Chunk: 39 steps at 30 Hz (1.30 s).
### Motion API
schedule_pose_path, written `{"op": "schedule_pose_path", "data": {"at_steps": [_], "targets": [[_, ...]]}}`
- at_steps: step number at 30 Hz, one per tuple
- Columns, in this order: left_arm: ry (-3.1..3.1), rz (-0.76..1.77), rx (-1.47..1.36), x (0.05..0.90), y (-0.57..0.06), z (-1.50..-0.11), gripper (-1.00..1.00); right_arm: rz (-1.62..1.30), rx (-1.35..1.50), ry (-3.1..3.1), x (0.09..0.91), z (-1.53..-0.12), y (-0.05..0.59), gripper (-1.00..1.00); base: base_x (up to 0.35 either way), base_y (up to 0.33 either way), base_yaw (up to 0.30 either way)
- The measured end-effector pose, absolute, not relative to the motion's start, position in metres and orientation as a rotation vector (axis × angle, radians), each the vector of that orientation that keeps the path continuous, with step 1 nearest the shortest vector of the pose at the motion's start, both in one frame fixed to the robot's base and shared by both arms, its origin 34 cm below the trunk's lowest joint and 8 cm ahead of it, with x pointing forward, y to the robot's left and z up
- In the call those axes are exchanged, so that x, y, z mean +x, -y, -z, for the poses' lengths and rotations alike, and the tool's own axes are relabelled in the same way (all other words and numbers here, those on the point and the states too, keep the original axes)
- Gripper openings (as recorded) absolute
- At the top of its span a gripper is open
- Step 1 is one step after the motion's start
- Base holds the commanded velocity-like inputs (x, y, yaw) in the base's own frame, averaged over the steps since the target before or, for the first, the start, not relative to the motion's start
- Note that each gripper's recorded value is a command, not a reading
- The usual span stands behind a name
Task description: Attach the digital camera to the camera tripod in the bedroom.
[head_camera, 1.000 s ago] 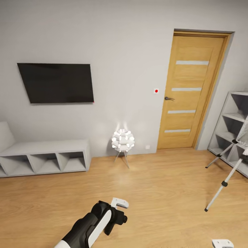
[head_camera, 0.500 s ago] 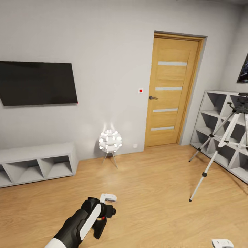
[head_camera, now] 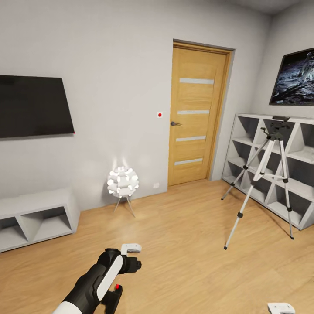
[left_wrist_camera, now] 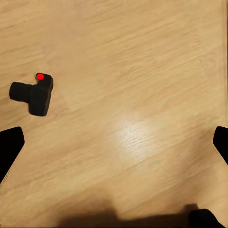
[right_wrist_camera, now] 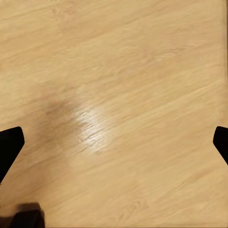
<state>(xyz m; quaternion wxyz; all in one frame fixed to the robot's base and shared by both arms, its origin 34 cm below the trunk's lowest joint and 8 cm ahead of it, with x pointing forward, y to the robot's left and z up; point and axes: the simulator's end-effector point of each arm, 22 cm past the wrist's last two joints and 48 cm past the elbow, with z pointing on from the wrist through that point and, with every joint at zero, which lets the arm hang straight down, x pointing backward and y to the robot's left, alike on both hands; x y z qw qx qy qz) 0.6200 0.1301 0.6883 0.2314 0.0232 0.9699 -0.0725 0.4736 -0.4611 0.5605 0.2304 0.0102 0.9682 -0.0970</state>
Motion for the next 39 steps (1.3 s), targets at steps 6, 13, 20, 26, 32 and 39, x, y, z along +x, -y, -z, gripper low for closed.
{"op": "schedule_pose_path", "data": {"at_steps": [6,13,20,26,32,39], "targets": [[-2.667,0.199,0.060,0.620,-0.132,-0.688,1.00,0.268,0.030,-2.663,0.474,-0.560,0.460,1.00,0.286,0.136,-0.268],[-2.670,0.184,-0.005,0.623,-0.147,-0.688,1.00,0.268,0.028,-2.664,0.474,-0.560,0.460,1.00,0.191,0.088,-0.253],[-2.683,0.053,-0.269,0.625,-0.199,-0.678,1.00,0.270,0.021,-2.666,0.473,-0.553,0.461,1.00,0.017,0.008,-0.056],[-2.684,0.034,-0.304,0.623,-0.204,-0.665,1.00,0.262,0.026,-2.670,0.470,-0.541,0.462,1.00,0.004,0.002,-0.012],[-2.695,-0.007,-0.417,0.612,-0.228,-0.627,1.00,0.241,0.010,-2.657,0.465,-0.525,0.458,1.00,0.001,0.000,-0.003],[-2.674,-0.047,-0.552,0.591,-0.248,-0.574,1.00,0.187,-0.005,-2.597,0.477,-0.518,0.454,1.00,0.000,0.000,0.000]]}}
